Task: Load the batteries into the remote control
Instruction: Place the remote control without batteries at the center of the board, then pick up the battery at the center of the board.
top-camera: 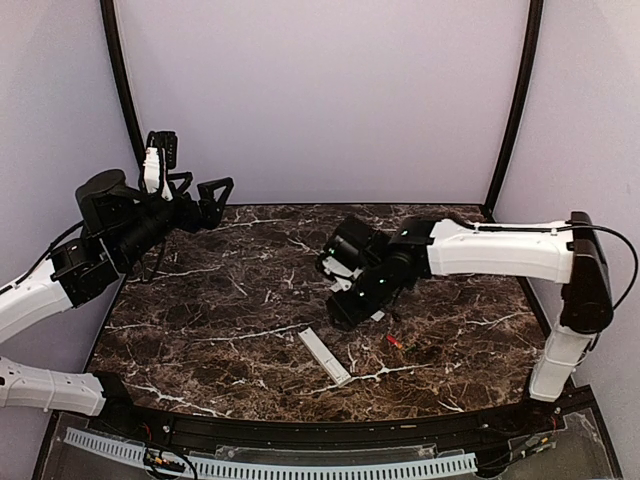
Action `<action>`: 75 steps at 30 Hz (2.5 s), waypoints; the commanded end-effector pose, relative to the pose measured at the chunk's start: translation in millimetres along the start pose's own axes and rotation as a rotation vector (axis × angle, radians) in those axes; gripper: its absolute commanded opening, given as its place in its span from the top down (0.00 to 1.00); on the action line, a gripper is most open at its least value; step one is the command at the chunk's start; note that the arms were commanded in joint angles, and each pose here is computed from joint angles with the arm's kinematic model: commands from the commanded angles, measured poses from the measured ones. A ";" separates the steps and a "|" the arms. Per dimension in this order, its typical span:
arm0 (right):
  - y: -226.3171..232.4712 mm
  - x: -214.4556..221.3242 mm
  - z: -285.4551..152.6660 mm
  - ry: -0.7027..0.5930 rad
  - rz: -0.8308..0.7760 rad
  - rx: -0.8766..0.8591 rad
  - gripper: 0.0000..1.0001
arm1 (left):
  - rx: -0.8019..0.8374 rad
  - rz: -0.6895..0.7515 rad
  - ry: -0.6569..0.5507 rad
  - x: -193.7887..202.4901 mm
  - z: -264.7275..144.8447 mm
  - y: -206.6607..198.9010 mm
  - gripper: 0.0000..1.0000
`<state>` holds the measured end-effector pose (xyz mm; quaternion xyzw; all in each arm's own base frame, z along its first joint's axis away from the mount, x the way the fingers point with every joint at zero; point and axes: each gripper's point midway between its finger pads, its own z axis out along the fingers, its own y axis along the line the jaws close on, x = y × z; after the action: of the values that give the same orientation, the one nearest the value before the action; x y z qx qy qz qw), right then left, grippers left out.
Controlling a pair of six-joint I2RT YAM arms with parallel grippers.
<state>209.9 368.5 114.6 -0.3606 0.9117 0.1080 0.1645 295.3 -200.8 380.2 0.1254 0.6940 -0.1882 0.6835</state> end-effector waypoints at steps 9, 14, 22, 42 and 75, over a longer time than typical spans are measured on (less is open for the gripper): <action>-78.4 85.0 9.9 0.337 0.155 0.099 0.49 | 0.020 0.022 0.035 11.5 0.2 1.7 0.01; -92.4 90.9 31.5 0.387 0.139 0.125 0.62 | 0.026 0.018 0.041 13.0 0.7 1.6 0.01; -107.3 91.4 51.2 0.401 0.122 0.146 0.73 | 0.040 0.009 0.050 15.2 1.9 -1.0 0.01; -102.8 101.8 64.1 0.429 0.139 0.109 0.97 | 0.036 0.004 0.044 12.5 0.2 1.3 0.01; 42.2 34.4 51.3 0.140 0.111 0.020 1.00 | 0.042 -0.010 0.054 15.2 2.6 4.1 0.01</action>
<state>168.2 396.7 61.9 -0.3186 0.9383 0.0988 0.0911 298.7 -200.0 371.4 0.1406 0.7034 -0.1993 0.6676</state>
